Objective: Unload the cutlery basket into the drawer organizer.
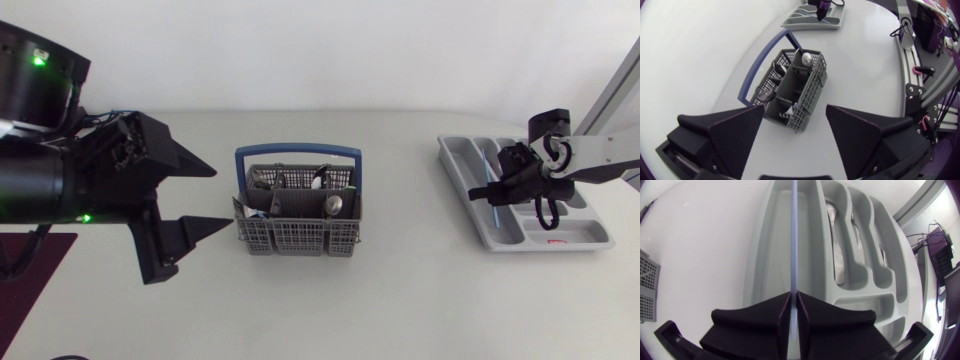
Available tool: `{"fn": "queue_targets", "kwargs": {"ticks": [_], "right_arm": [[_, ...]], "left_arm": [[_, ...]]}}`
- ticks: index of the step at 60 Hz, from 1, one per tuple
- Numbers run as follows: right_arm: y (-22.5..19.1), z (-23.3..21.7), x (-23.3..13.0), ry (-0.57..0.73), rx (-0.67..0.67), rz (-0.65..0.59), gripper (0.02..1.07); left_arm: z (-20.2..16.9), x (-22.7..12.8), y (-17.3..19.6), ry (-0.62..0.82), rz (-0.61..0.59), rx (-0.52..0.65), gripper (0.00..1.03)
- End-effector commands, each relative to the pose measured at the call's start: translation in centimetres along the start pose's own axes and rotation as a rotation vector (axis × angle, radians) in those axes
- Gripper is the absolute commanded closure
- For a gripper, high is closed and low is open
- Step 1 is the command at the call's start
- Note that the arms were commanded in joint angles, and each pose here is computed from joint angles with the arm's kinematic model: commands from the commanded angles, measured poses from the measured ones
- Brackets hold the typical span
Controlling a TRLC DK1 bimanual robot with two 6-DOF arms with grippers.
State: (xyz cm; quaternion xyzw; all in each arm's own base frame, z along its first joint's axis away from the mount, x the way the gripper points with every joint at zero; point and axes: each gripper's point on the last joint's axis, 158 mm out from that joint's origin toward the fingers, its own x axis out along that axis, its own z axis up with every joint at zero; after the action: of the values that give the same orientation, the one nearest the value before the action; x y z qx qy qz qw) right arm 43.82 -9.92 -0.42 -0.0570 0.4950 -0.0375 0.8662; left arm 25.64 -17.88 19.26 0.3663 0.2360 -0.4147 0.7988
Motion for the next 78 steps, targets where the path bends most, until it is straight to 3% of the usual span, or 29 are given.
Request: {"fn": "queue_targets", "kwargs": {"ticks": [1,13,25,55,78], "right_arm": [[-0.4,-0.8,1.1,0.039,0.038,-0.007,0.94],[-0.2,-1.6,1.7,0.061,0.041,-0.001,0.58],[-0.1,-0.7,-0.2,0.02,0.032,-0.007,0.35],[5.0,-0.4,-6.0,-0.086,-0.097,0.011,0.31],[8.0,-0.4,-9.7,-0.154,-0.179,0.022,0.31]], "left_arm": [[-0.4,0.3,-1.0,0.007,-0.006,0.06,0.18],[-1.1,1.1,-1.3,0.023,0.017,0.108,0.18],[-1.2,2.4,-1.9,0.035,0.047,0.177,0.18],[-0.2,5.7,0.2,0.218,0.094,0.29,0.24],[-1.4,7.7,0.8,0.375,0.061,0.342,0.4]]}}
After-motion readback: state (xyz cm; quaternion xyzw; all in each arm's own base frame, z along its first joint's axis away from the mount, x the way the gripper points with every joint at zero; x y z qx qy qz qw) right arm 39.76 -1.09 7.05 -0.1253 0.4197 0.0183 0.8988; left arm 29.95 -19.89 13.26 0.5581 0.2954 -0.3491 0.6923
